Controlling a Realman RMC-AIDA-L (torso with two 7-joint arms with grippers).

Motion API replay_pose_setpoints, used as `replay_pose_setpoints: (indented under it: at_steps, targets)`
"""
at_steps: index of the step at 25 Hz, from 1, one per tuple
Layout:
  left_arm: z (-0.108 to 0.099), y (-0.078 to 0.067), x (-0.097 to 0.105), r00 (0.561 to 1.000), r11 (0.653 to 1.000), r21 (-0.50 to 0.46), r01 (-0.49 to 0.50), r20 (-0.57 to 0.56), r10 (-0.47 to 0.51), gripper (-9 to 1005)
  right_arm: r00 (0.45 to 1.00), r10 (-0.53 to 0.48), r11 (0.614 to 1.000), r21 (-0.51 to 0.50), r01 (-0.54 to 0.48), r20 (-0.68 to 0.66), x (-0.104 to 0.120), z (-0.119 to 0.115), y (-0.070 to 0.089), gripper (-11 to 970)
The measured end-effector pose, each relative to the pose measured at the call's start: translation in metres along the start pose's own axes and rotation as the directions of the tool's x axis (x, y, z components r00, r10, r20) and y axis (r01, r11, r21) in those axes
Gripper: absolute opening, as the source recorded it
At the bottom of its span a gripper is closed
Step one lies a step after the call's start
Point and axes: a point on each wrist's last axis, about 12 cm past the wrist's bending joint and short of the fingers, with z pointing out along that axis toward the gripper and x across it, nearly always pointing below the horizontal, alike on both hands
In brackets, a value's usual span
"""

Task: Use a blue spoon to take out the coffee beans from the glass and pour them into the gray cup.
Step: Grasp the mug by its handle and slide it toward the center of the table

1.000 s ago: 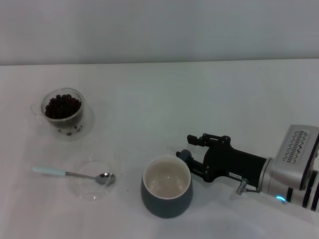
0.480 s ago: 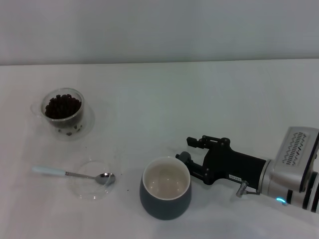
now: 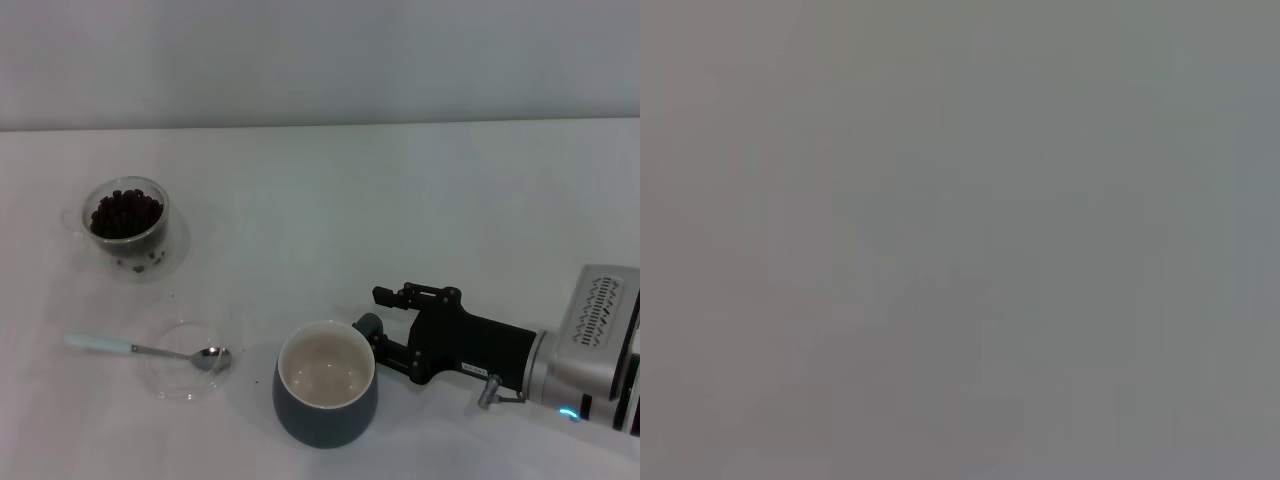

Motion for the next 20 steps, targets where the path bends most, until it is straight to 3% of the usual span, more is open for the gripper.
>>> replay_pose_setpoints:
  at_steps: [20]
  targets:
    - [0.0, 0.0, 0.0, 1.0, 1.0, 0.002, -0.009, -0.003, 0.009, 889, 0.999, 0.029, 1.0, 0.01, -0.03, 0.035, 0.013, -0.028, 0.007, 546]
